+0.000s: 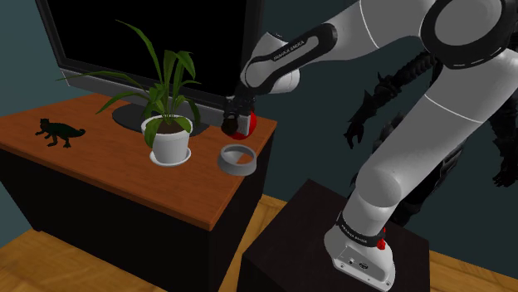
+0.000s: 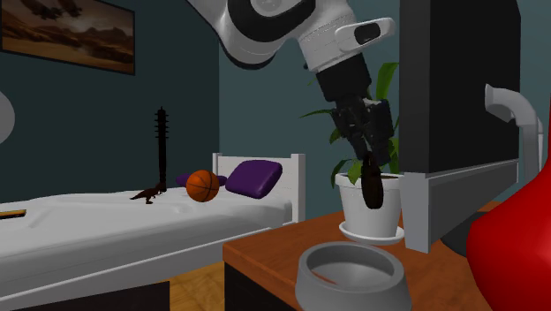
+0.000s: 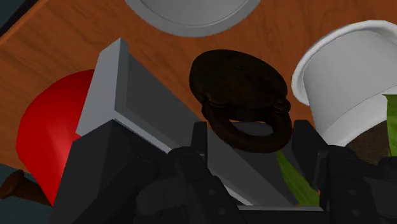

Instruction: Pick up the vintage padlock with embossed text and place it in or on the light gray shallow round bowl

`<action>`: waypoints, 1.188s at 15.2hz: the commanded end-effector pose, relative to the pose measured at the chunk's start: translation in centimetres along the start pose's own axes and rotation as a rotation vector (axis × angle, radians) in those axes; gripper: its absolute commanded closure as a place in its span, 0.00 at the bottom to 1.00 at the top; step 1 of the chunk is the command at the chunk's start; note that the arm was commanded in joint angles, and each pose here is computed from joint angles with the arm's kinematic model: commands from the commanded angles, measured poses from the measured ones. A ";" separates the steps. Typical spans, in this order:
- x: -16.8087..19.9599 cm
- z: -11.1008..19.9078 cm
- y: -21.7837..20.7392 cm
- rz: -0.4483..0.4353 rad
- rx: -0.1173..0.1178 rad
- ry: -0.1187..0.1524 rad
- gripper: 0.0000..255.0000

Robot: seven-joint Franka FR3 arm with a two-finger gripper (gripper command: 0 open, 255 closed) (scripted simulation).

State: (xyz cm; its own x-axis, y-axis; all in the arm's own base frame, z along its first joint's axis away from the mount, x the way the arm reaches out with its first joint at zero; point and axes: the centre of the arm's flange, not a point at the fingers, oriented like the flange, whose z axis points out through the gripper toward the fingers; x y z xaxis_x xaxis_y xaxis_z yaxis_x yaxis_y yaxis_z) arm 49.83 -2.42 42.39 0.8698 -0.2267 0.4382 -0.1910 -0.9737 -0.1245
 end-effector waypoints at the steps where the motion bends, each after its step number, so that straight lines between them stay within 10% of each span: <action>1: -3.1 6.1 2.2 0.030 -0.021 -0.263 1.00; 2: -3.5 6.0 1.3 0.030 -0.024 -0.263 0.00; 18: -1.8 1.3 2.2 0.030 -0.021 -0.263 0.00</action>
State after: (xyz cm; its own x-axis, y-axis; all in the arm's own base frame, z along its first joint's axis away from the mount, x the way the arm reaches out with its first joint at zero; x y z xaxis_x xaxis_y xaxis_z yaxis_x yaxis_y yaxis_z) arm 47.69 -3.22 39.29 0.9619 -0.2398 0.1316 -0.2259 -0.9677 -0.1122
